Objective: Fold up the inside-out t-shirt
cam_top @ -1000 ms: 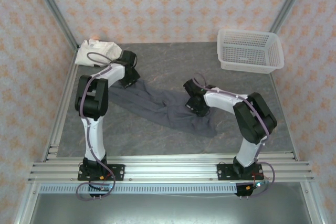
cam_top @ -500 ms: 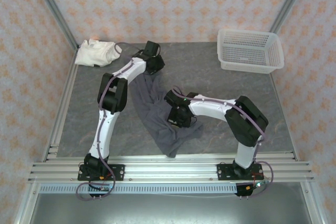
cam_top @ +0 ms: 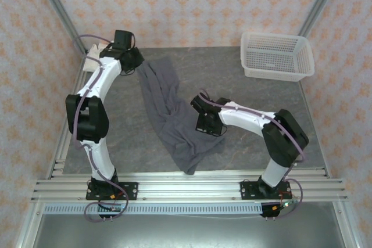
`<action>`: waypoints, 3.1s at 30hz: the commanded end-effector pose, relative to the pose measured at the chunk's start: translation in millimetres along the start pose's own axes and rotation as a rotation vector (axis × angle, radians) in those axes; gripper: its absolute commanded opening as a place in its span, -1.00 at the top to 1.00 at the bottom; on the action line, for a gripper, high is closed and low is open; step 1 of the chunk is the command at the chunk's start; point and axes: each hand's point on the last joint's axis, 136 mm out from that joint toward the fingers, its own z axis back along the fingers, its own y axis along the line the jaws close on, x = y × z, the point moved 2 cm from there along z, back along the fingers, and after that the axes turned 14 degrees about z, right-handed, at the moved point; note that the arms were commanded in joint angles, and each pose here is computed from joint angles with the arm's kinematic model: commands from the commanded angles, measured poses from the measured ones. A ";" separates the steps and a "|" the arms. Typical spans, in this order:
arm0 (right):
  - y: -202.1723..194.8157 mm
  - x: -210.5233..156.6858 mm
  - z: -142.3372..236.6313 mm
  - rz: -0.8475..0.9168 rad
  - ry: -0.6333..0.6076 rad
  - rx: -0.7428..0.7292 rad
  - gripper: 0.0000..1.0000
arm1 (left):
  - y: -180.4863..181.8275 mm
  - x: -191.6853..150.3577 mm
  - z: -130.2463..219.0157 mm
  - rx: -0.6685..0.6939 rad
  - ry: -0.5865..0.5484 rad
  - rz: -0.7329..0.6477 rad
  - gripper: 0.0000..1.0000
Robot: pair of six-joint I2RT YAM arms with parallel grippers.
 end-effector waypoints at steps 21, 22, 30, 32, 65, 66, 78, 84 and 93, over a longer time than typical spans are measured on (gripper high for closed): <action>2.4 -63.1 -36.6 -0.346 0.182 0.170 1.00 | 1.2 -123.8 -179.9 0.097 0.362 -0.078 1.00; 8.8 -58.8 -32.8 -0.349 0.172 0.185 1.00 | -9.2 -129.6 -185.5 0.070 0.366 -0.074 1.00; 44.1 -39.2 -29.2 -0.581 0.087 0.362 1.00 | -73.5 -128.5 -199.4 -0.083 0.332 0.010 1.00; 40.7 -36.7 -25.3 -0.577 0.073 0.329 1.00 | -79.3 -118.5 -190.6 -0.083 0.302 0.017 1.00; 44.0 -39.2 -14.3 -0.112 0.025 0.600 0.19 | 195.7 -280.4 128.1 -0.094 0.701 0.120 -1.00; 46.4 -38.4 -12.2 -0.117 0.029 0.611 0.18 | 197.5 -283.1 125.3 -0.088 0.712 0.131 -1.00; 70.0 -41.4 14.4 -0.067 0.037 0.634 0.20 | 180.2 -284.9 93.7 -0.027 0.679 0.066 -0.84; 73.1 -45.8 23.7 -0.055 0.031 0.614 0.21 | 181.5 -288.1 80.2 -0.024 0.668 0.096 -0.83; 60.6 -38.4 5.6 -0.103 0.003 0.498 0.31 | 187.7 -293.2 68.0 0.022 0.685 0.093 -0.67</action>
